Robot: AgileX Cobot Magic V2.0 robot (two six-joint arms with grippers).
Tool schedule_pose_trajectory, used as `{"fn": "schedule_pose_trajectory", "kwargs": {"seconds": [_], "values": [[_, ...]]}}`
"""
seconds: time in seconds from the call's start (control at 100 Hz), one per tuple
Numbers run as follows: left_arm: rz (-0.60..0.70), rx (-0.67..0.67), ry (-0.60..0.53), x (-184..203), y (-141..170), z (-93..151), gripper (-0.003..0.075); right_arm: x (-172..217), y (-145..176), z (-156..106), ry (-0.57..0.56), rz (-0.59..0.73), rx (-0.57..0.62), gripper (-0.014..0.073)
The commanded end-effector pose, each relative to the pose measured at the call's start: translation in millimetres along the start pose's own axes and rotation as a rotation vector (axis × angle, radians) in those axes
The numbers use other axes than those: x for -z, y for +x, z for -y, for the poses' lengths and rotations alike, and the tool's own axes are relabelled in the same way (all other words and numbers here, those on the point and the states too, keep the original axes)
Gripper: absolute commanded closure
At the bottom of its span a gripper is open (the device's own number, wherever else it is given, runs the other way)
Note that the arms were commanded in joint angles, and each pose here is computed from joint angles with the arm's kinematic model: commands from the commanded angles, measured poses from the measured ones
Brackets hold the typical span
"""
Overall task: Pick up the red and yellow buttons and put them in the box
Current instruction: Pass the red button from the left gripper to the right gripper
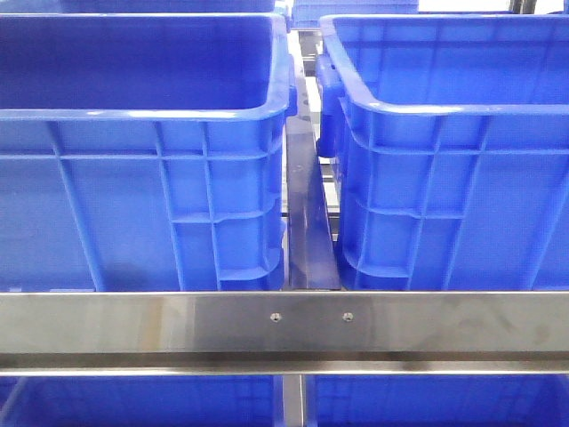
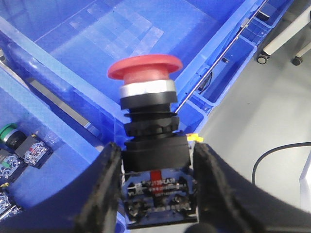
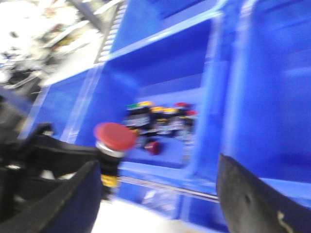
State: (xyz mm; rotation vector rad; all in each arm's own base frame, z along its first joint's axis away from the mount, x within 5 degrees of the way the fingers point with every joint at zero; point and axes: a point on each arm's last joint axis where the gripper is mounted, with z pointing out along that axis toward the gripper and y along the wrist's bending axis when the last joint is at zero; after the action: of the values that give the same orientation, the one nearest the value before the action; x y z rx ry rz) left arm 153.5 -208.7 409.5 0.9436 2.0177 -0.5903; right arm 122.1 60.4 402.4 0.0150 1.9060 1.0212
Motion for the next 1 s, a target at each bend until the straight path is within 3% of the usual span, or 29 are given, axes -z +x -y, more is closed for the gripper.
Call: {"fn": "schedule_pose_trajectory", "kwargs": {"seconds": [0.0, 0.2, 0.57, 0.99], "values": [[0.13, -0.002, 0.016, 16.8, -15.5, 3.4, 0.0739, -11.6, -16.2, -7.4, -0.128, 0.043, -0.058, 0.0071], [0.13, -0.002, 0.016, 16.8, -15.5, 3.4, 0.0739, -41.7, -21.4, 1.3, -0.265, -0.047, -0.133, 0.0071], [0.128, -0.003, 0.016, 16.8, -15.3, 3.4, 0.0739, -85.7, -8.6, 4.6, -0.366, -0.2, -0.22, 0.0071], [0.126, -0.003, 0.016, 16.8, -15.1, 3.4, 0.0739, -102.1, -2.7, 1.6, -0.442, -0.244, -0.251, 0.009]]}}
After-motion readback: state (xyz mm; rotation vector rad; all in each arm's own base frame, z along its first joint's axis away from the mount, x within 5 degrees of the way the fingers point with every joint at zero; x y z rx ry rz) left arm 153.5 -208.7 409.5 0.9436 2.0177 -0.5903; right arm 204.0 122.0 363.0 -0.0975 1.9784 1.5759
